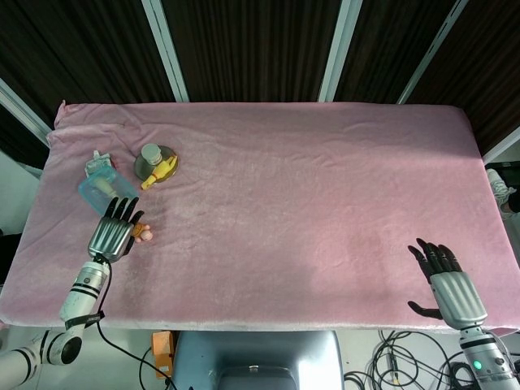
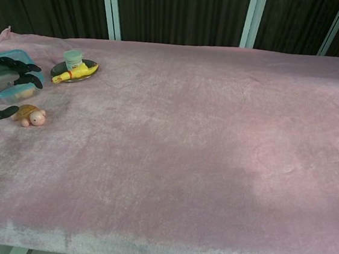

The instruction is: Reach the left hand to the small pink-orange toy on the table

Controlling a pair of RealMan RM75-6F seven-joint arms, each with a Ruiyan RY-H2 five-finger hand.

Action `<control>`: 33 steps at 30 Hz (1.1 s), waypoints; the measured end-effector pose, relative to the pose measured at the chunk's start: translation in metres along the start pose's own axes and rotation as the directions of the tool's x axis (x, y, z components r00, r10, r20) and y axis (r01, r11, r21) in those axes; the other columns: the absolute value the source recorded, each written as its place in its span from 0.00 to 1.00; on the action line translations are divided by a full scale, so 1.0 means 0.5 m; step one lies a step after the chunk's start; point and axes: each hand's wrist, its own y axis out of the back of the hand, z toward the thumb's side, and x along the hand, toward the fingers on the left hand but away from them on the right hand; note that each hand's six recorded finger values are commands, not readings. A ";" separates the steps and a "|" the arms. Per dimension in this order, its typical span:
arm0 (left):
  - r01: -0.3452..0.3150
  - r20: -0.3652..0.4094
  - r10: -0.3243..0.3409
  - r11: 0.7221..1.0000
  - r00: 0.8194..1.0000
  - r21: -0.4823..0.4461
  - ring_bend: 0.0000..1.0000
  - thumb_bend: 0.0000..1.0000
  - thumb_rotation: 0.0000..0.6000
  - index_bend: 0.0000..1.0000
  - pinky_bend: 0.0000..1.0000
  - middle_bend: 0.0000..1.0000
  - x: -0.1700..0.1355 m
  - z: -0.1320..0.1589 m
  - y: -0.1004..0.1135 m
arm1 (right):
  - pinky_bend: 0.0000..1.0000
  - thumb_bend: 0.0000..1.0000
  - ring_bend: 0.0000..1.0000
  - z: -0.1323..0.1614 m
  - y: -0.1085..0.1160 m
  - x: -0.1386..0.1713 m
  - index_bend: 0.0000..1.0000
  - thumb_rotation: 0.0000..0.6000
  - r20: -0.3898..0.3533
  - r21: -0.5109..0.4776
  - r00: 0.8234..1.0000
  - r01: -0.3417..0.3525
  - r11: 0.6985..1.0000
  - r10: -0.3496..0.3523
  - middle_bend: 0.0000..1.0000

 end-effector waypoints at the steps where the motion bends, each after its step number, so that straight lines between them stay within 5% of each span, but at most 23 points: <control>1: 0.005 -0.001 -0.005 1.000 1.000 0.006 0.00 0.43 1.00 0.23 0.00 0.00 0.003 0.002 -0.006 | 0.00 0.25 0.00 -0.001 0.001 0.000 0.00 1.00 0.001 -0.001 1.000 0.002 1.000 -0.002 0.00; 22: 0.059 -0.019 -0.058 0.997 0.998 0.043 0.00 0.39 1.00 0.44 0.00 0.00 0.035 -0.002 -0.063 | 0.00 0.25 0.00 -0.004 0.006 0.004 0.00 1.00 0.004 -0.004 1.000 0.008 1.000 -0.008 0.00; 30: 0.047 -0.002 -0.047 0.999 0.999 -0.002 0.00 0.44 1.00 0.79 0.00 0.08 0.042 0.005 -0.062 | 0.00 0.25 0.00 -0.006 0.008 0.003 0.00 1.00 0.006 -0.006 1.000 0.011 1.000 -0.011 0.00; 33: 0.024 0.011 -0.023 1.000 1.000 -0.017 0.00 0.47 1.00 0.84 0.00 0.11 0.044 0.010 -0.059 | 0.00 0.25 0.00 -0.005 0.007 0.003 0.00 1.00 0.004 -0.005 1.000 0.010 1.000 -0.010 0.00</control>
